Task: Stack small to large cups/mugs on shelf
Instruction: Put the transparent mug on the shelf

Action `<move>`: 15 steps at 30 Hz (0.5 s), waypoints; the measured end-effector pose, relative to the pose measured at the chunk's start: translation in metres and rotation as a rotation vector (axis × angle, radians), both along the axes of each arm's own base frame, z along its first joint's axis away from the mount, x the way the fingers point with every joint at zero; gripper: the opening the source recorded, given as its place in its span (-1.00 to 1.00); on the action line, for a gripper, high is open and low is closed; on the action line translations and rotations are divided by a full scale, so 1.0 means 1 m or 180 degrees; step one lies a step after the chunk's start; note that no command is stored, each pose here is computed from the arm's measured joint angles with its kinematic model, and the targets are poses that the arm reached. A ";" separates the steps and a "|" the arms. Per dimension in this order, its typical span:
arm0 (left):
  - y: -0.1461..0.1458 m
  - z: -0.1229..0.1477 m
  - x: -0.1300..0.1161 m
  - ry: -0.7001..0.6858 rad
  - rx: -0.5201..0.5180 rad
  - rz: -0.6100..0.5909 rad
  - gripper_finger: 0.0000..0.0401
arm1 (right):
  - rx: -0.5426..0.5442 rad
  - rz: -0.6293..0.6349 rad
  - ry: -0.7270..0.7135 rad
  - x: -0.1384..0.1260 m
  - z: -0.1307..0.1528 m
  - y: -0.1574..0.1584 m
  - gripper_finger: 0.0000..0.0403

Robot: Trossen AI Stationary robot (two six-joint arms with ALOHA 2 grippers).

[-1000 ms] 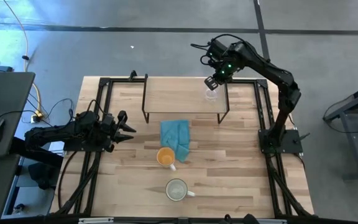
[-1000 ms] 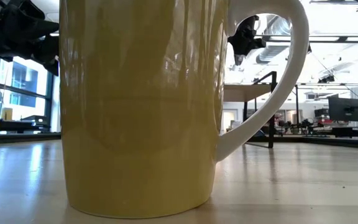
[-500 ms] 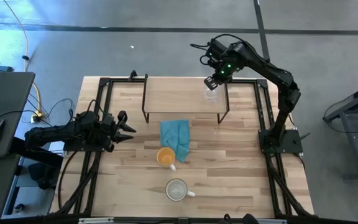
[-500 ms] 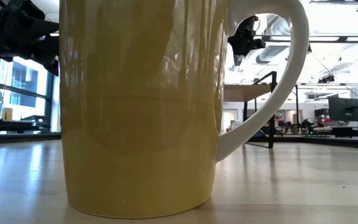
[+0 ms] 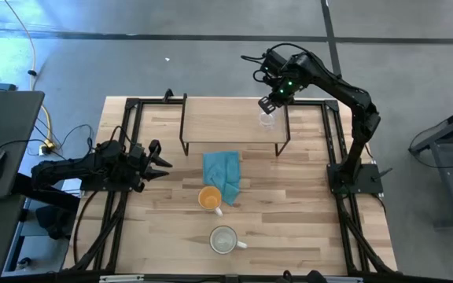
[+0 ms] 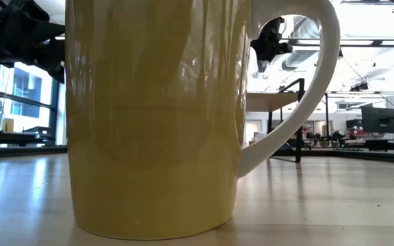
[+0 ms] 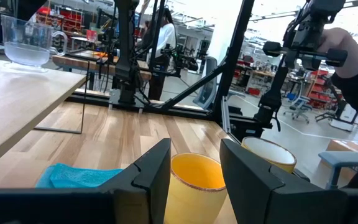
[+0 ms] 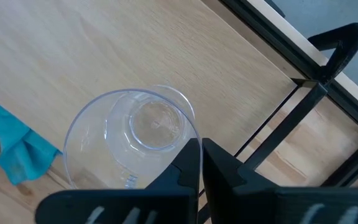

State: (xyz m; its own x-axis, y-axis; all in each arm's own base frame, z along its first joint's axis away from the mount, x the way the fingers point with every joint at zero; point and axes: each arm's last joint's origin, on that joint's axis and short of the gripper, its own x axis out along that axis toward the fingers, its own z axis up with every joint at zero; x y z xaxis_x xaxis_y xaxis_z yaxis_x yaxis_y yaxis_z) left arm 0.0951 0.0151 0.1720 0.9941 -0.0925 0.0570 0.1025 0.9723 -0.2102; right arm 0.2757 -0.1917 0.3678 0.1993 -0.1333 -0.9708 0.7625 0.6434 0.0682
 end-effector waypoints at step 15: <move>0.000 0.000 0.000 0.0001 0.0000 -0.0005 -0.36 | 0.0073 0.0083 0.0140 0.010 -0.012 0.001 -1.00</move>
